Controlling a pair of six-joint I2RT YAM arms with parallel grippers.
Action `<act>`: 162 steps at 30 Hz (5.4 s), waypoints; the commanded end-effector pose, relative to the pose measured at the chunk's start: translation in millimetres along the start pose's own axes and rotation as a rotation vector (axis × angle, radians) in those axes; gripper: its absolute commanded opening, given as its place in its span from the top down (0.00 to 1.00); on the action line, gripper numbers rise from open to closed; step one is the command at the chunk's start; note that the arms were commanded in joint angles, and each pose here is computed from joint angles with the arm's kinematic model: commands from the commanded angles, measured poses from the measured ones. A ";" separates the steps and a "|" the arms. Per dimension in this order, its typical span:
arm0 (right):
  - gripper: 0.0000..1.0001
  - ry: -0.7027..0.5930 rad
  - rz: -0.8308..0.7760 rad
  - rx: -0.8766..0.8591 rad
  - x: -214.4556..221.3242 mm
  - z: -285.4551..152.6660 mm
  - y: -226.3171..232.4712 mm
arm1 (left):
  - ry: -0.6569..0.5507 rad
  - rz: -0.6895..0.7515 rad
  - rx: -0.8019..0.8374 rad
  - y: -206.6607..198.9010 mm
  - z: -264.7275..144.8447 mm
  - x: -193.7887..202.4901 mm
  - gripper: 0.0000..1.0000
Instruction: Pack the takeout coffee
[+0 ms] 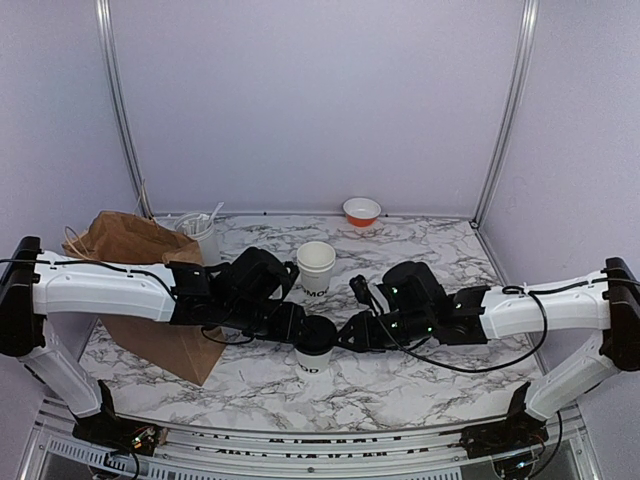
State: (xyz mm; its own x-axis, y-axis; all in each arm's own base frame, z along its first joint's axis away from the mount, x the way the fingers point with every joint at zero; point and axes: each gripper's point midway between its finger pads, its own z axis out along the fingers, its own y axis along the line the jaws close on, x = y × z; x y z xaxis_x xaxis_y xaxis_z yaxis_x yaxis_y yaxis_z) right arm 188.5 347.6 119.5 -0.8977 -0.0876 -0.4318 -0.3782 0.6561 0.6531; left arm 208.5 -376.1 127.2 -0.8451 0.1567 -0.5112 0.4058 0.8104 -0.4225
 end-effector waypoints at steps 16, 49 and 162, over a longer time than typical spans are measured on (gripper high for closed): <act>0.76 0.132 0.012 0.244 52.1 16.3 -53.7 | 0.016 0.002 -0.016 6.0 7.0 8.8 0.52; 0.72 -0.074 -0.242 0.240 -49.2 -19.5 25.7 | -0.112 -0.104 -0.090 40.7 -29.2 -12.5 0.56; 1.00 0.030 0.182 -0.312 -30.5 44.9 17.3 | -0.004 -0.030 0.013 5.4 -4.6 5.2 0.67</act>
State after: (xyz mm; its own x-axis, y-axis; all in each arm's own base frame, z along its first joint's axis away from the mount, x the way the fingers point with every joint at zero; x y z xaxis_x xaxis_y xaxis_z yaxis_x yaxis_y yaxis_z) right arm 223.6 404.0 142.9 -0.9353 -0.0137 -0.3535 -0.3360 0.3473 0.8755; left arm 205.8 -366.4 130.2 -0.8518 0.1163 -0.5108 0.3831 0.8034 -0.4558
